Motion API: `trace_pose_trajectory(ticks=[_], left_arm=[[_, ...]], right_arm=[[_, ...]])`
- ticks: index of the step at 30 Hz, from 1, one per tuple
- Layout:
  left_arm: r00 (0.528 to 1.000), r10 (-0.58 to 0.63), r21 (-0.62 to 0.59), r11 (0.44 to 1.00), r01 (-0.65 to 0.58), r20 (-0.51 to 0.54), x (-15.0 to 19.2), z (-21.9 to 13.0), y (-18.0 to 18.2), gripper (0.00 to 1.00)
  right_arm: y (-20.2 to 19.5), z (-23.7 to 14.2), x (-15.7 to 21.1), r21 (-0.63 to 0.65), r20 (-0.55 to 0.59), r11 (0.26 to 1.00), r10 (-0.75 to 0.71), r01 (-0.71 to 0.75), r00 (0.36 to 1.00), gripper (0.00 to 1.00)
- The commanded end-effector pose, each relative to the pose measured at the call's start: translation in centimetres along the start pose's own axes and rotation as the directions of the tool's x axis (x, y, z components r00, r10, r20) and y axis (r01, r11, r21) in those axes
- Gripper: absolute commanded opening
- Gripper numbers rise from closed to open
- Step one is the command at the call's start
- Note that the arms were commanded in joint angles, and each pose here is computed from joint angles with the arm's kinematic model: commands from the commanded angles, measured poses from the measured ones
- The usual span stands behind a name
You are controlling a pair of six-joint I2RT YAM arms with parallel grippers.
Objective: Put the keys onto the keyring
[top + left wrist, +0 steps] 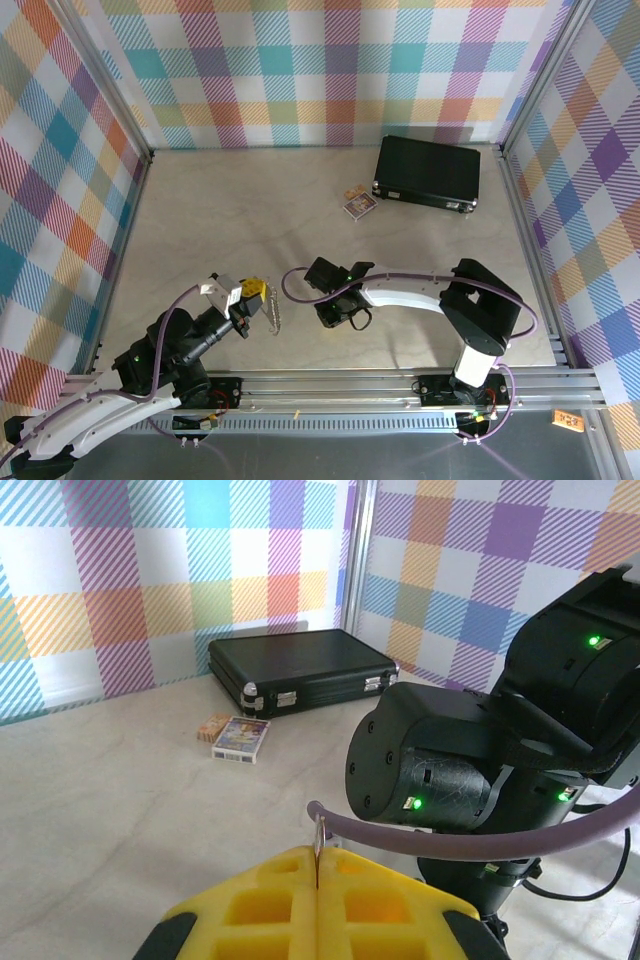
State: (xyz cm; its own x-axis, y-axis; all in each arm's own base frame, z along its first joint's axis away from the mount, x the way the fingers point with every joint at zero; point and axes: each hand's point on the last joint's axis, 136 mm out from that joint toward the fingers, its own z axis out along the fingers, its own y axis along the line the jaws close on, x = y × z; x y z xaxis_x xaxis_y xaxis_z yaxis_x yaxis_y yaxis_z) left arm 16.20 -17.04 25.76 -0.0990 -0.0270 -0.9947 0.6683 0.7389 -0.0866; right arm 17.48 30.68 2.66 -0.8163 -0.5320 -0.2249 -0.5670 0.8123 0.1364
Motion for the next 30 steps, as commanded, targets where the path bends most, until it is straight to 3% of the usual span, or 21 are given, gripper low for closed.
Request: trace_pose_trajectory(ticks=[1, 30], left_arm=[[0.999, 0.005, -0.033, 0.999, -0.004, 0.035, -0.63, -0.23, 0.68, 0.0], [0.999, 0.008, -0.017, 1.0, -0.008, 0.041, -0.58, -0.32, 0.44, 0.0]], right_arm=[[-0.29, -0.27, 0.11, 0.046, -0.017, 0.999, -0.015, 0.016, 1.0, 0.27], [-0.47, -0.33, 0.33, 0.061, -0.028, 0.997, -0.04, 0.041, 0.999, 0.04]])
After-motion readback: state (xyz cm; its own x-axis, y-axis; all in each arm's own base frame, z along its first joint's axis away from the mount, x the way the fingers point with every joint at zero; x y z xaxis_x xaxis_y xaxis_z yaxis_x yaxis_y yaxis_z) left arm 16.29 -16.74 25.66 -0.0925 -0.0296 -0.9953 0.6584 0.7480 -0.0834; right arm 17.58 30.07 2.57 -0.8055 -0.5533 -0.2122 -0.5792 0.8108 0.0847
